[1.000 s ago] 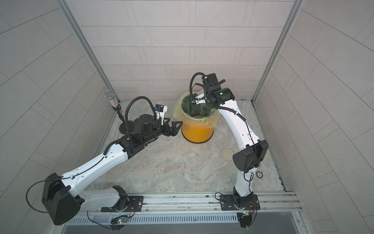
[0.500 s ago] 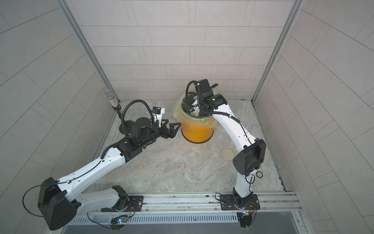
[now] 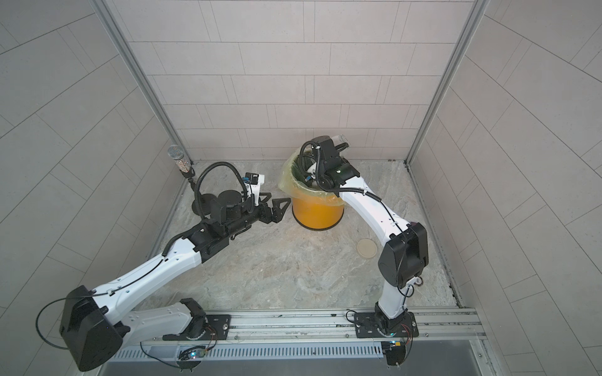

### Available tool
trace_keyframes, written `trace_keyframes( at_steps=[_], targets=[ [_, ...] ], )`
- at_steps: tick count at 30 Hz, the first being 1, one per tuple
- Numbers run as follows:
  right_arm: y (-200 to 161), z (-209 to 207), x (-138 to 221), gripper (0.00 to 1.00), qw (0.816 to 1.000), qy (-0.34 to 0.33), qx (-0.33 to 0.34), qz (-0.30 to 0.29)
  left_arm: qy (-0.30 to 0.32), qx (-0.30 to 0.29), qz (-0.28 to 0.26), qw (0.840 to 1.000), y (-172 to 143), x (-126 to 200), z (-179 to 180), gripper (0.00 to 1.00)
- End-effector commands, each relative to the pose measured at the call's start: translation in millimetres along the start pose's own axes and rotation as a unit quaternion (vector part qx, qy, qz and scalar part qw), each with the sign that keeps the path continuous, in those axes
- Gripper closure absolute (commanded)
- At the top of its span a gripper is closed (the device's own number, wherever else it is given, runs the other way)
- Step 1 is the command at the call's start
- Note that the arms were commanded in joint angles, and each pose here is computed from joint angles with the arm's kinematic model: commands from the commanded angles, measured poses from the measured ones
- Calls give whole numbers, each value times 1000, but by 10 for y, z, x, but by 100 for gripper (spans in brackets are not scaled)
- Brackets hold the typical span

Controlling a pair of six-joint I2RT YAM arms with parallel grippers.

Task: Empty expired oatmeal from jars
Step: Pour the expired oatmeal into the trash bin.

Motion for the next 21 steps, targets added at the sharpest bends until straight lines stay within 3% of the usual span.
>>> trace_keyframes(
  at_steps=[1, 7, 13, 17, 21],
  targets=[
    [-343, -305, 268, 100, 997, -51, -22, 52, -6, 1, -19, 1000, 75, 66, -12, 0],
    [-395, -290, 386, 100, 997, -60, -12, 41, -3, 2, -22, 1000, 91, 93, -14, 0],
    [-375, -189, 378, 100, 996, -62, 47, 49, -5, 2, -26, 1000, 132, 97, -30, 0],
    [-268, 1, 282, 100, 997, -29, 49, 52, -9, 7, -30, 999, 141, 106, -39, 0],
    [-268, -51, 299, 100, 996, -58, 34, 50, -9, 7, -29, 1000, 142, 132, -43, 0]
  ],
)
Point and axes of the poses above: each gripper's point midway between its finger pads, its own x axis back along the fingers, its own z axis along the line the jaws close on, y = z × x, the point moved 9 cm from there along x, back along the fingers, and after that the axes turned 3 degrees about -x, right-handed, at the moved point
